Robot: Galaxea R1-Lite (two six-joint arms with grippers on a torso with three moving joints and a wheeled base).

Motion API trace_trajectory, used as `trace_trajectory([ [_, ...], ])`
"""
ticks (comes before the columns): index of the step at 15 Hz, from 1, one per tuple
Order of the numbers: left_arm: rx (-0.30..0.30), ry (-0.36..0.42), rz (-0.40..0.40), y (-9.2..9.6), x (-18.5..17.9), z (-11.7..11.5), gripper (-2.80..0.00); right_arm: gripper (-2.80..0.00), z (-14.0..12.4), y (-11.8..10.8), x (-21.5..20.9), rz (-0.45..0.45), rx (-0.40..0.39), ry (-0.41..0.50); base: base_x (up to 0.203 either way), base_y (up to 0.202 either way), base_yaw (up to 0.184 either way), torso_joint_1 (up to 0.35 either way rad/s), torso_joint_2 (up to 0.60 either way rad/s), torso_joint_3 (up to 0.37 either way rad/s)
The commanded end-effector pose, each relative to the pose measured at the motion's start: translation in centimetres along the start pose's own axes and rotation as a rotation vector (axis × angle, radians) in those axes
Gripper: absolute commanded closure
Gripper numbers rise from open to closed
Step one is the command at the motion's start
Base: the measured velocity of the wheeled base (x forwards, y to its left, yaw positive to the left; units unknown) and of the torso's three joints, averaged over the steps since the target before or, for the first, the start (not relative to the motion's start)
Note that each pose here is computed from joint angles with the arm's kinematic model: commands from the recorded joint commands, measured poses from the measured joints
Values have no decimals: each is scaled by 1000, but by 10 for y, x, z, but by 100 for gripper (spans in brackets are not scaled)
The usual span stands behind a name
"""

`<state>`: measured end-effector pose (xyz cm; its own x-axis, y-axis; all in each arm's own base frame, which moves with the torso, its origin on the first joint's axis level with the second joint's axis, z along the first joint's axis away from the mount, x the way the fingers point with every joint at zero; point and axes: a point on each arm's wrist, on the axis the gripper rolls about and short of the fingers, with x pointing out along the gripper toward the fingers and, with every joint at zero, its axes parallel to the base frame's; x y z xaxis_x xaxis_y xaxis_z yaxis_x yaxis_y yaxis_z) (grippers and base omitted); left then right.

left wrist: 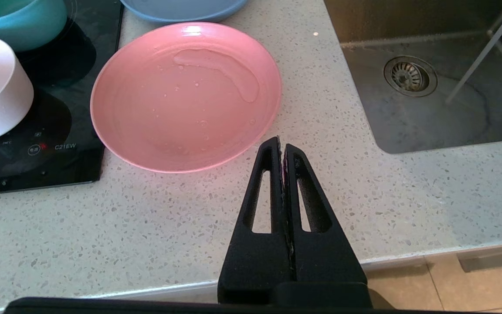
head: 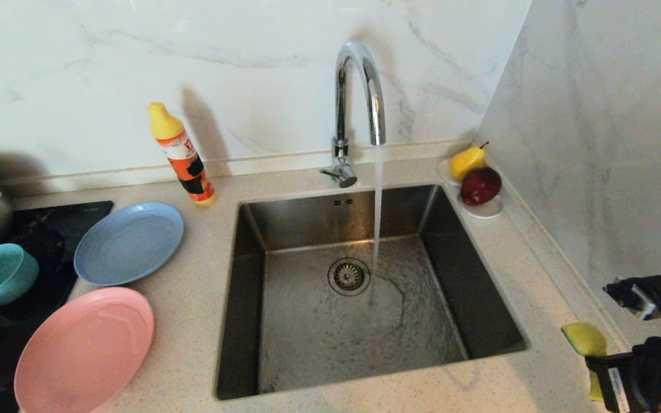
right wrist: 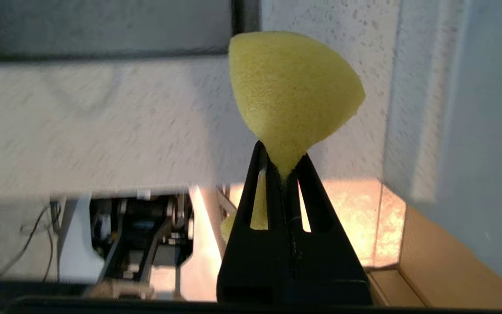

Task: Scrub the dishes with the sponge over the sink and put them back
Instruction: Put down the sponge

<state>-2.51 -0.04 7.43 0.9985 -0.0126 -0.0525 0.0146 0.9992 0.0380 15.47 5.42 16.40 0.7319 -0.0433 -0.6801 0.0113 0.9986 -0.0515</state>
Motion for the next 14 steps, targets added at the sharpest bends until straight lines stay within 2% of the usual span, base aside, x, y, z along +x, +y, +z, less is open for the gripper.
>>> trace_trajectory([
  [1, 1, 1, 0, 0, 0, 0, 0, 0, -8, -2, 37, -62, 17, 87, 0, 0, 0, 0, 0, 0],
  [2, -1, 1, 0, 0, 0, 0, 0, 0, -9, -5, 45, -73, 39, 91, 0, 0, 0, 0, 0, 0],
  [7, -1, 1, 0, 0, 0, 0, 0, 0, -5, -10, 77, -78, 55, 91, 0, 0, 0, 0, 0, 0],
  [14, 1, 1, 0, 0, 0, 0, 0, 0, 6, -7, 89, -73, 67, 51, 0, 0, 0, 0, 0, 0],
])
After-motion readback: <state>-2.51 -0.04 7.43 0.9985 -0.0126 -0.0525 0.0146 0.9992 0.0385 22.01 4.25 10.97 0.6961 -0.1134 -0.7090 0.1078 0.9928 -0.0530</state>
